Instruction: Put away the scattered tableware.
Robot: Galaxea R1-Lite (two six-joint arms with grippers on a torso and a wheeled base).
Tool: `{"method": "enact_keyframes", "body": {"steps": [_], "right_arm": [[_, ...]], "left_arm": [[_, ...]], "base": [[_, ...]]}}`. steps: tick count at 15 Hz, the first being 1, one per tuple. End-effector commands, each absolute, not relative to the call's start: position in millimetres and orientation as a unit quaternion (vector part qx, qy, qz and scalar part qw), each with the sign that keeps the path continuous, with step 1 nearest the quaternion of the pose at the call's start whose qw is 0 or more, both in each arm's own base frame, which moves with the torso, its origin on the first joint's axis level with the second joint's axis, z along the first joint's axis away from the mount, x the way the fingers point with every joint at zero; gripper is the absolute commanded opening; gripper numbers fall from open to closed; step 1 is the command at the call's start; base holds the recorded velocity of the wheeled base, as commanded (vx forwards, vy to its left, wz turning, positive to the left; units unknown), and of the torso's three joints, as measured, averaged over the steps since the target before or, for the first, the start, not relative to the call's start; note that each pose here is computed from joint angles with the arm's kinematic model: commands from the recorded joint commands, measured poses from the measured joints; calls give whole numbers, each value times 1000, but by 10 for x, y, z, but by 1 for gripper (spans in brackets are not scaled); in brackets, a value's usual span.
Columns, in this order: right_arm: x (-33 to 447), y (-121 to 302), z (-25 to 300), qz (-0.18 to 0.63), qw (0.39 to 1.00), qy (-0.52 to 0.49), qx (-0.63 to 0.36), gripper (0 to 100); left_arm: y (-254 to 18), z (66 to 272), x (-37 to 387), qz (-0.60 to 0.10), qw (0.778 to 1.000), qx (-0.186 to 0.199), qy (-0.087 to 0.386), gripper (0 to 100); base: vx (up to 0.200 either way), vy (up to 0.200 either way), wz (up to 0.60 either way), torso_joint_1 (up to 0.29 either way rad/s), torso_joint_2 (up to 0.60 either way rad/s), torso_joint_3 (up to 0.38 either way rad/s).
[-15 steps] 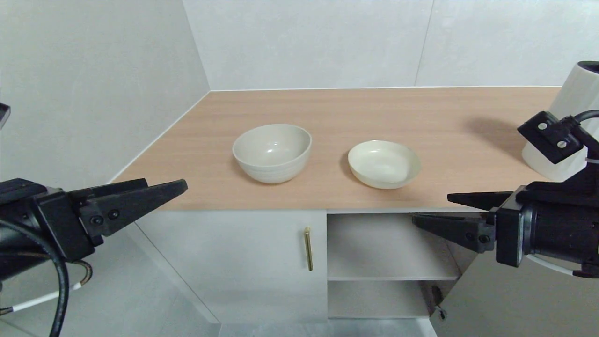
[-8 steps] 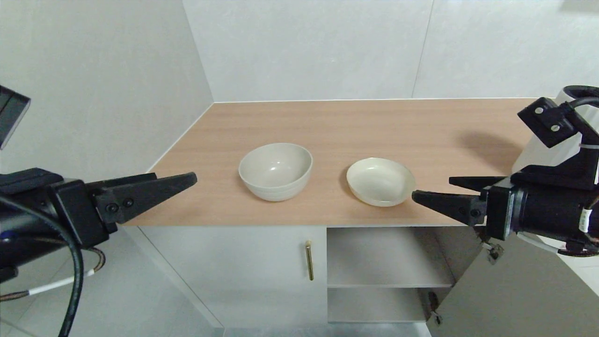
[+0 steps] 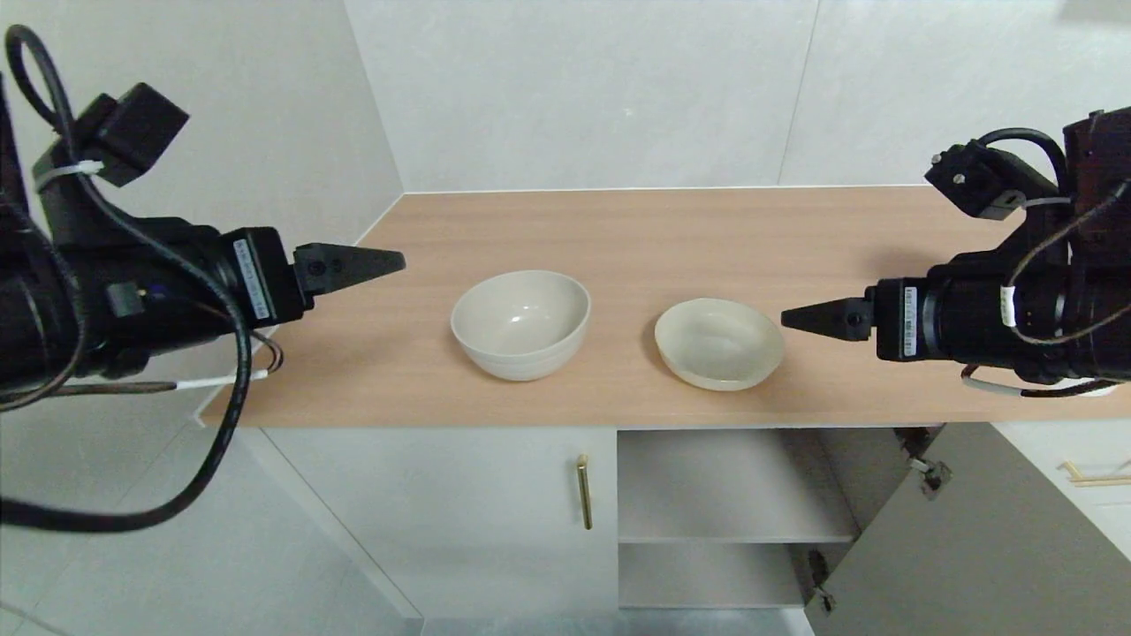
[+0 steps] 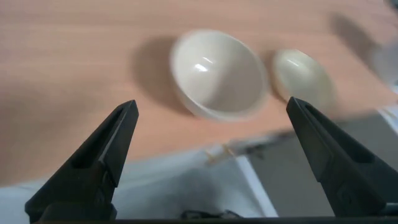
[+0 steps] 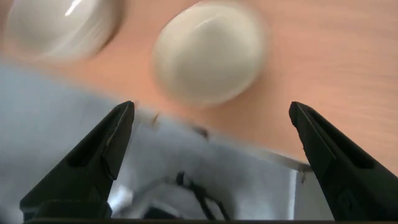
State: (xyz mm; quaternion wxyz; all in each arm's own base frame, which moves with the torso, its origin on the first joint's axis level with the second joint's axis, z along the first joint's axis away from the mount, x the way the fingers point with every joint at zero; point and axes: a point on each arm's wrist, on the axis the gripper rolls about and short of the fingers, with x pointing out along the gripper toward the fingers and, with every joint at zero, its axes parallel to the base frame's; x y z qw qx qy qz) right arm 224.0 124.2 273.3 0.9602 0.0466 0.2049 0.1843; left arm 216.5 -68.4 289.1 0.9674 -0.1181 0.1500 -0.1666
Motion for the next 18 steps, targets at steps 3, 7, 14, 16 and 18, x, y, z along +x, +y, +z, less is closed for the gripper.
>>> {"method": "enact_keyframes", "body": {"steps": [3, 7, 14, 16, 18], "right_arm": [[2539, 1403, 2612, 120, 967, 220, 53, 100], [2566, 1445, 2548, 121, 965, 228, 51, 100], [2563, 1447, 2540, 121, 965, 229, 51, 100], [2563, 1447, 2540, 121, 965, 229, 51, 100], [2566, 1449, 2531, 120, 964, 230, 50, 100]], "left_arm": [[-964, 2683, 2824, -53, 976, -109, 182, 100], [-1123, 2435, 3087, -25, 971, -113, 211, 100], [-1343, 2205, 3234, -28, 963, -118, 243, 100], [-1360, 2161, 3260, -27, 961, -115, 248, 100], [-1368, 2129, 3279, -27, 961, -114, 252, 100]], "base": [[0, 0, 0, 0, 0, 0], [0, 0, 0, 0, 0, 0], [0, 0, 0, 0, 0, 0], [0, 0, 0, 0, 0, 0], [0, 0, 0, 0, 0, 0]]}}
